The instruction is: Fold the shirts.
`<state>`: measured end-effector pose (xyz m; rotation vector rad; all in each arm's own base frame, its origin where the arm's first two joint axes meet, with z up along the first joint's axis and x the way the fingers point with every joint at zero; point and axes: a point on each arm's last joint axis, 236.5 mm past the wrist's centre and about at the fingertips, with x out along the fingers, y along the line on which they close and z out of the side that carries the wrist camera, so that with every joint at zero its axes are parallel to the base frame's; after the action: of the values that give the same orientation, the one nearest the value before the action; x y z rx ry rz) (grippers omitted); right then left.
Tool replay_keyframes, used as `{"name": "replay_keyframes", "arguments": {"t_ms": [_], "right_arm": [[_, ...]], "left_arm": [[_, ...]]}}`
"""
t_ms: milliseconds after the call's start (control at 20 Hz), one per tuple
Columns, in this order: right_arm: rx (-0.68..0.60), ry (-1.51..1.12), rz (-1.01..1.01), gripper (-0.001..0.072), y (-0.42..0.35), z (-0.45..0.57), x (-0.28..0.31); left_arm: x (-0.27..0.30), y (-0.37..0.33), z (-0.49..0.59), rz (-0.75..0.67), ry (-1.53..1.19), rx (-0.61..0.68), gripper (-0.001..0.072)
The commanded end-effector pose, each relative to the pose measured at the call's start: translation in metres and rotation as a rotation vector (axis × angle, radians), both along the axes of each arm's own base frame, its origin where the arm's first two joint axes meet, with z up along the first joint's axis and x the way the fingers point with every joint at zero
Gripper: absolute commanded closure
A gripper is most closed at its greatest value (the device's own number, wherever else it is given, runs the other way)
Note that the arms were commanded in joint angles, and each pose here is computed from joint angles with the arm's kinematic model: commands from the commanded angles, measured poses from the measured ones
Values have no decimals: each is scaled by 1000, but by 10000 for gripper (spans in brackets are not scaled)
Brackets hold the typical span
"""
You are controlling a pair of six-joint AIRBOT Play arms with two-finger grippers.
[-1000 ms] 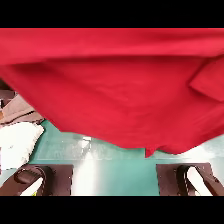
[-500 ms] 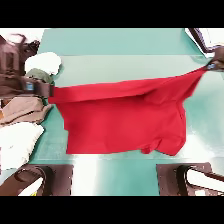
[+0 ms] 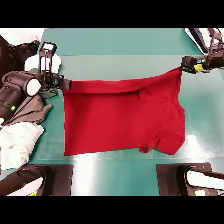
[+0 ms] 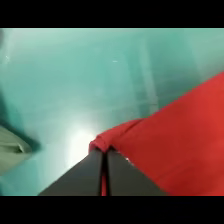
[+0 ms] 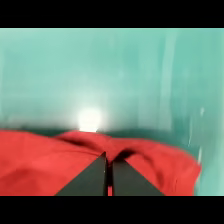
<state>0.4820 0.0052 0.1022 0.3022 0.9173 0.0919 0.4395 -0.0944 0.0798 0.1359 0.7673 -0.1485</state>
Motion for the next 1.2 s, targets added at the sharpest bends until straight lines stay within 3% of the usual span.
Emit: {"name": "replay_keyframes", "arguments": {"t_ms": [0,300,600,800,850,900,950,1000,1150], "right_arm": [[-63,-129,9,699,-8,9,23],[-159,61,82,700,-16,-38,-17],[-123,192,81,696,-12,-97,-56],[-120,226,112,695,2,-112,-66],[-120,229,115,692,3,-113,-67],[-114,228,115,667,4,-112,-67],[-88,229,114,467,10,-111,-67],[-67,242,111,341,11,-111,-70],[-51,286,101,333,2,-103,-87]], "left_arm": [[19,31,-6,98,-28,-13,680],[6,42,-20,113,57,-20,680],[-51,54,-67,136,346,43,679],[-65,46,-85,137,403,1,677],[-66,44,-85,137,405,-10,589],[-66,42,-85,138,408,-21,316],[-70,42,-87,139,425,-20,188],[-76,44,-88,142,456,-9,187],[-115,56,-92,160,604,51,187]]}}
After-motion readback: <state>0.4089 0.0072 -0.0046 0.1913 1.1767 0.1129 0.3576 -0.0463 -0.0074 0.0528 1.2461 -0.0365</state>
